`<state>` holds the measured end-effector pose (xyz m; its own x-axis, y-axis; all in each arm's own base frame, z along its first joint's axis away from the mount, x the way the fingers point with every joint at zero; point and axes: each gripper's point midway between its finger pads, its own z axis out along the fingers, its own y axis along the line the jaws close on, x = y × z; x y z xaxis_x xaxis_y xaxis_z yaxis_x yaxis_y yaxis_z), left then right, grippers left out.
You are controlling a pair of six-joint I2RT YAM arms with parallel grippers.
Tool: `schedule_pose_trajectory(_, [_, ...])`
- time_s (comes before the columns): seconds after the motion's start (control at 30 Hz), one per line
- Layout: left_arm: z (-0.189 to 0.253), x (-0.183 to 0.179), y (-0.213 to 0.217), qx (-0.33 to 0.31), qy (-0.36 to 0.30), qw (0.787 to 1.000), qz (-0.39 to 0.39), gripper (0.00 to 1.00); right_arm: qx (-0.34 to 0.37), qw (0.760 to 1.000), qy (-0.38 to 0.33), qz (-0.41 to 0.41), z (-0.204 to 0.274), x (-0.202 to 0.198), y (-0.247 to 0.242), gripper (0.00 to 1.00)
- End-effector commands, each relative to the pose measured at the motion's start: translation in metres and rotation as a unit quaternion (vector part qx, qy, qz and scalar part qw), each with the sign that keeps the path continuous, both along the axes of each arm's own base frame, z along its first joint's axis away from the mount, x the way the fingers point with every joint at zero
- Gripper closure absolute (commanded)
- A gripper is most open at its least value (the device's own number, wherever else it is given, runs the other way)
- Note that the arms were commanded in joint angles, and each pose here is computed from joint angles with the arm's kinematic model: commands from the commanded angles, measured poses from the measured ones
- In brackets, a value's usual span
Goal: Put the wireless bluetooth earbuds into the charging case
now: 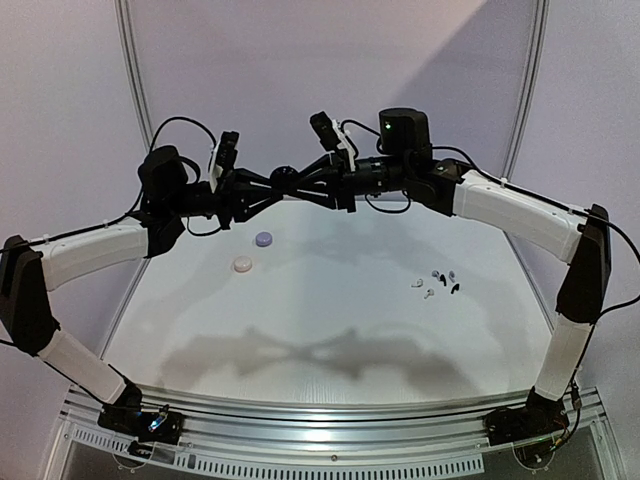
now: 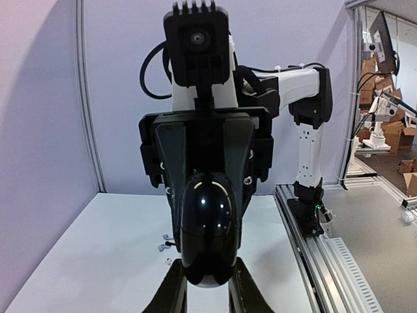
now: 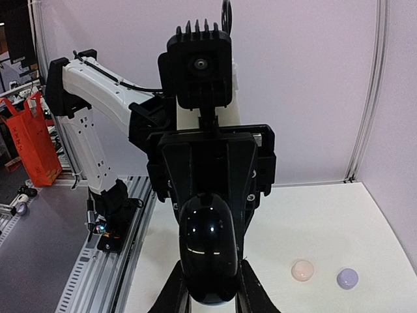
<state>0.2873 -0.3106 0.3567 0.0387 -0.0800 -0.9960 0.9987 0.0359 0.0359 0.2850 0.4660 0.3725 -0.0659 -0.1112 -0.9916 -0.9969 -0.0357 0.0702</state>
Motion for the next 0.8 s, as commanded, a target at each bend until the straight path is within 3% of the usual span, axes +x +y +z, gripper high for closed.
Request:
schedule_pose_trajectory(0.0, [0.000,-0.005,0.002,-0.002,-0.012,1.000,-0.004,1.00,-0.005,1.000,-0.002,-0.001,0.001,0.001,0.003,0.84])
schedule_pose_trajectory(0.07, [-0.003,-0.005,0.002,0.003,-0.015,1.000,-0.007,1.00,-0.008,1.000,0.000,-0.001,0.002,0.001,0.003,0.90])
schedule_pose_trajectory(0.1, [-0.005,-0.006,0.002,0.008,-0.020,1.000,-0.011,0.95,-0.011,1.000,-0.002,-0.003,0.002,0.001,0.002,0.93])
schedule_pose_trajectory(0.17, [-0.011,-0.010,0.001,0.019,-0.033,0.999,-0.021,0.64,-0.021,1.000,-0.004,-0.009,0.002,0.002,0.000,0.97])
schedule_pose_trajectory(0.23, [-0.016,-0.010,0.001,0.031,-0.045,0.998,-0.024,0.46,-0.034,0.999,-0.014,-0.018,0.000,0.004,-0.002,1.00])
schedule_pose_trajectory(0.27, [-0.017,-0.009,0.001,0.034,-0.043,0.998,-0.022,0.44,-0.042,0.999,-0.017,-0.021,0.000,0.004,-0.004,1.00])
schedule_pose_trajectory(0.33, [-0.016,-0.008,0.001,0.036,-0.043,0.998,-0.019,0.45,-0.058,0.997,-0.028,-0.031,-0.002,0.006,-0.006,1.00])
schedule_pose_trajectory(0.43, [-0.012,-0.007,0.001,0.032,-0.034,0.999,-0.018,0.53,-0.075,0.995,-0.048,-0.036,-0.003,0.005,-0.009,1.00])
schedule_pose_trajectory(0.77, [0.000,-0.002,-0.006,0.016,-0.017,1.000,-0.003,0.54,-0.105,0.990,-0.086,-0.036,-0.006,0.000,-0.004,1.00])
